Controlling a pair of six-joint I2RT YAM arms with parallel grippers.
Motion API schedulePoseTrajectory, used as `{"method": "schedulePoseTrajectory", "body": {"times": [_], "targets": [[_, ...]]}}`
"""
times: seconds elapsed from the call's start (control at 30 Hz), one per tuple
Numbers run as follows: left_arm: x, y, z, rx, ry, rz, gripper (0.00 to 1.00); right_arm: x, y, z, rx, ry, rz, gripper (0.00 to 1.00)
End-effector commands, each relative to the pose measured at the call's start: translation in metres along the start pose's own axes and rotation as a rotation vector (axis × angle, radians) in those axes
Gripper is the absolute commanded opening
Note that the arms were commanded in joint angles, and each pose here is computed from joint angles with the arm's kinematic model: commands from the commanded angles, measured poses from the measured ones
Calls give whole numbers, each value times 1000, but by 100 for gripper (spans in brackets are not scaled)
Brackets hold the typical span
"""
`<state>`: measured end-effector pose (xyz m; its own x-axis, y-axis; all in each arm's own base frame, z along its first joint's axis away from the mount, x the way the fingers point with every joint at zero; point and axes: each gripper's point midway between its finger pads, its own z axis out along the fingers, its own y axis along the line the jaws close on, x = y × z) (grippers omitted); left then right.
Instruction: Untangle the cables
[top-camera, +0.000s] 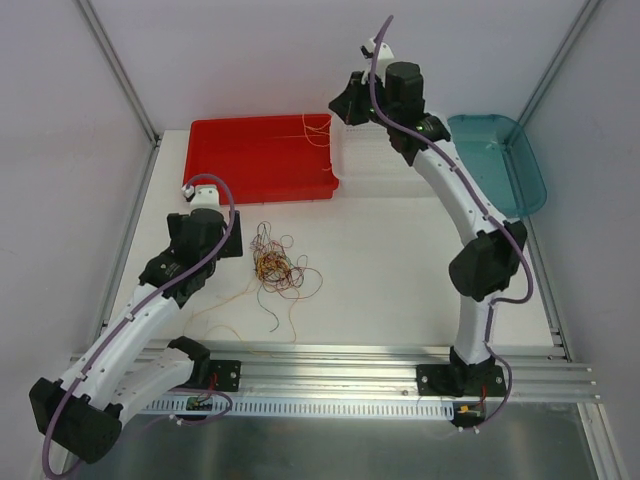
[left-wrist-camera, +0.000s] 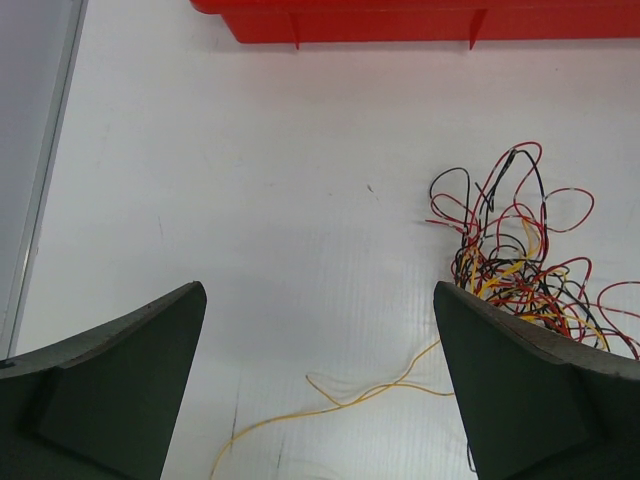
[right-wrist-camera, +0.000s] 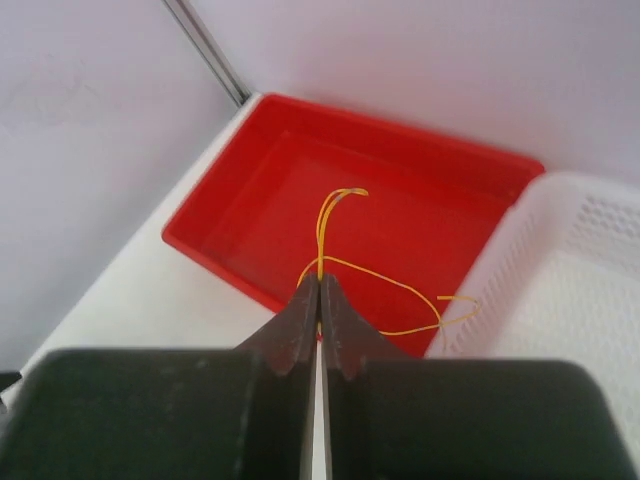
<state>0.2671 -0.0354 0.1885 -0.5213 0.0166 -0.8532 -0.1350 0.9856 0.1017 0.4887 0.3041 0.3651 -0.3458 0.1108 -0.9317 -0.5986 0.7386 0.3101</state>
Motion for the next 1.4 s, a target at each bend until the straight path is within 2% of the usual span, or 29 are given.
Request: {"method": "schedulePoseTrajectory", "body": {"times": [0.0,0.03,0.1,0.2,0.23,0.27,0.33,0.4,0.43,0.6,0.7,0.73,0.77,0.83,0.87,0.9,1.03,1.3,1.37], "targets": [[-7,1,2,-3,-12,5,99,-31,28,28,-123,-113,-12,1],[-6,1,2,-2,-9,6,99,-14,24,47,-128,-88,14,1],[-3,1,4,-6,1,12,99,-10,25,61,-152,-103,26,3],[-2,0,6,-3,9,17,99,14,20,80,-154,-72,51,27],[-1,-2,6,5,15,18,99,19,18,83,-148,-63,53,45],[-1,-3,6,10,15,16,99,27,15,86,-140,-48,54,53],[0,-5,7,21,24,18,99,45,7,86,-111,-6,51,67],[1,-7,7,31,28,17,99,45,6,75,-92,9,23,72],[1,-9,7,38,32,12,99,60,0,72,-69,45,24,75],[9,-30,9,143,84,0,99,81,-1,33,-22,133,-8,79],[18,-49,11,227,138,6,99,106,7,4,-8,208,-10,79],[18,-53,11,245,148,1,99,101,17,-11,-16,200,-16,79],[21,-57,11,264,164,-1,99,128,15,-19,-4,257,0,79],[27,-68,13,311,204,-5,99,146,22,-35,4,289,18,79],[33,-73,15,324,233,2,99,140,30,-49,1,273,35,79],[35,-76,16,335,247,-2,99,167,25,-58,26,321,51,78],[49,-93,18,401,331,-4,98,206,55,-89,12,376,83,78],[76,-104,33,391,468,-16,94,271,97,-118,-9,439,145,76],[85,-106,38,378,508,-13,89,289,108,-122,-24,467,134,76]]}}
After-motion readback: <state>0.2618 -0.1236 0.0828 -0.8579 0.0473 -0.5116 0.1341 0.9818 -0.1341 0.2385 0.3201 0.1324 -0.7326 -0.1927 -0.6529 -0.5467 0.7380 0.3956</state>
